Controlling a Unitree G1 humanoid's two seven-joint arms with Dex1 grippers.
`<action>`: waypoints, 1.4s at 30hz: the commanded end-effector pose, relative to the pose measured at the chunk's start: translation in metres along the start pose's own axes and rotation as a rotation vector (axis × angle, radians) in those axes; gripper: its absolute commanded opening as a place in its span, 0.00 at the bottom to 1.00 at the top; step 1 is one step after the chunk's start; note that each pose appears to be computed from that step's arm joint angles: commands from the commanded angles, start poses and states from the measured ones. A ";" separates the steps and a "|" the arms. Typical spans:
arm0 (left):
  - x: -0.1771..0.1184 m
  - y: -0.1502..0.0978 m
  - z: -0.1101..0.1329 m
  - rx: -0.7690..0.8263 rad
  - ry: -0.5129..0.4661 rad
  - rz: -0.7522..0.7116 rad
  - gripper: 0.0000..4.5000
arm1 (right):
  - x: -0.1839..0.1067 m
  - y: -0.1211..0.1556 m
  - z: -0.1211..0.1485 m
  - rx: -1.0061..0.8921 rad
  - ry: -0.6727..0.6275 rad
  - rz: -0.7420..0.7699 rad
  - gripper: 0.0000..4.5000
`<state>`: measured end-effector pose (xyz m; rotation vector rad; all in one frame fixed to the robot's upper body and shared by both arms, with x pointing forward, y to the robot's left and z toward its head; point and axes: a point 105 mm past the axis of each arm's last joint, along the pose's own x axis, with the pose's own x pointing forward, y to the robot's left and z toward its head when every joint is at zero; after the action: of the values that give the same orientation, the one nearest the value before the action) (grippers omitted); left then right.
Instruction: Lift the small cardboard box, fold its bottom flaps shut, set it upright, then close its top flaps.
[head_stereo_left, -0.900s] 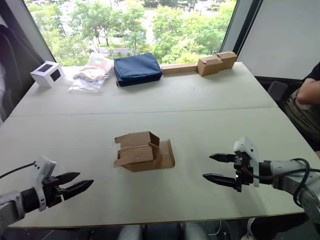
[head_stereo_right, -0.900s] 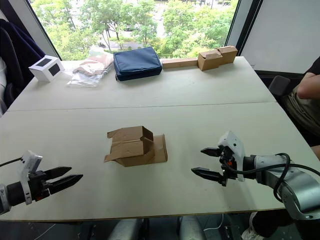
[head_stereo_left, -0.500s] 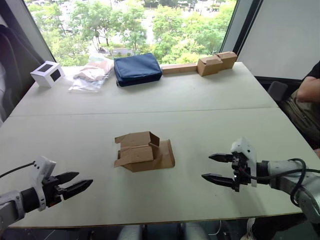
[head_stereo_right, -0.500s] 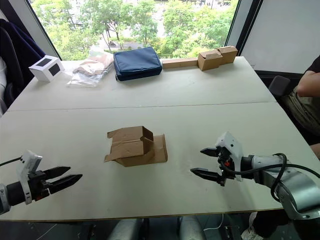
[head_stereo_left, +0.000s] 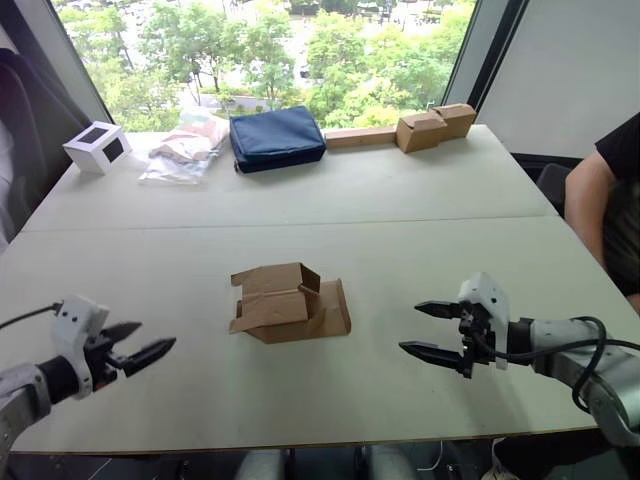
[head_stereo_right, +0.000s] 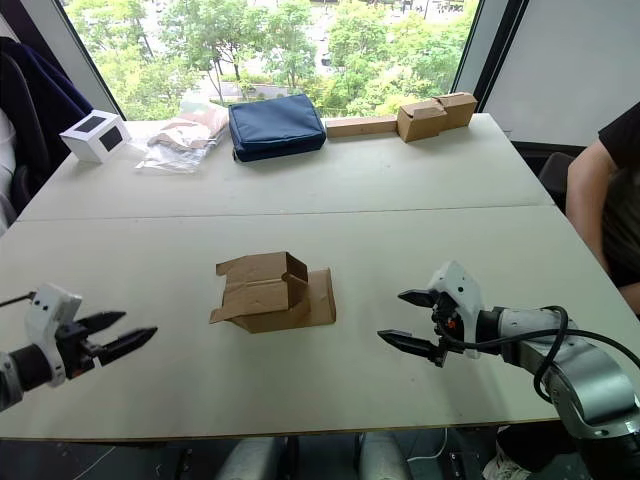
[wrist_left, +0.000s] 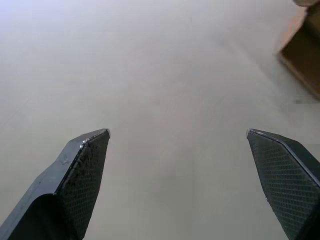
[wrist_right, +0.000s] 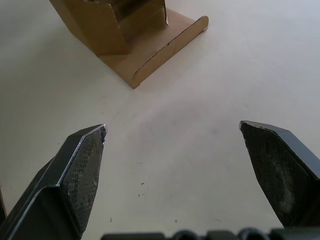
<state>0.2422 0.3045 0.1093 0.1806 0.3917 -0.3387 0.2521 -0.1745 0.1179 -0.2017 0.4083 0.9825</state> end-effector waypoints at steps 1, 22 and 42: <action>0.005 0.007 -0.004 -0.045 0.033 -0.008 1.00 | -0.006 -0.005 0.016 -0.032 -0.037 -0.028 1.00; 0.047 -0.073 0.054 -0.789 0.049 -0.780 1.00 | 0.020 0.077 0.055 -0.163 -0.108 0.162 1.00; 0.082 -0.110 0.067 -0.844 0.051 -0.938 1.00 | 0.024 0.077 0.044 -0.180 -0.090 0.137 1.00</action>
<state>0.2950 0.1631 0.1158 -0.8568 0.6613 -1.0302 0.2137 -0.1001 0.1433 -0.2701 0.2846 1.1424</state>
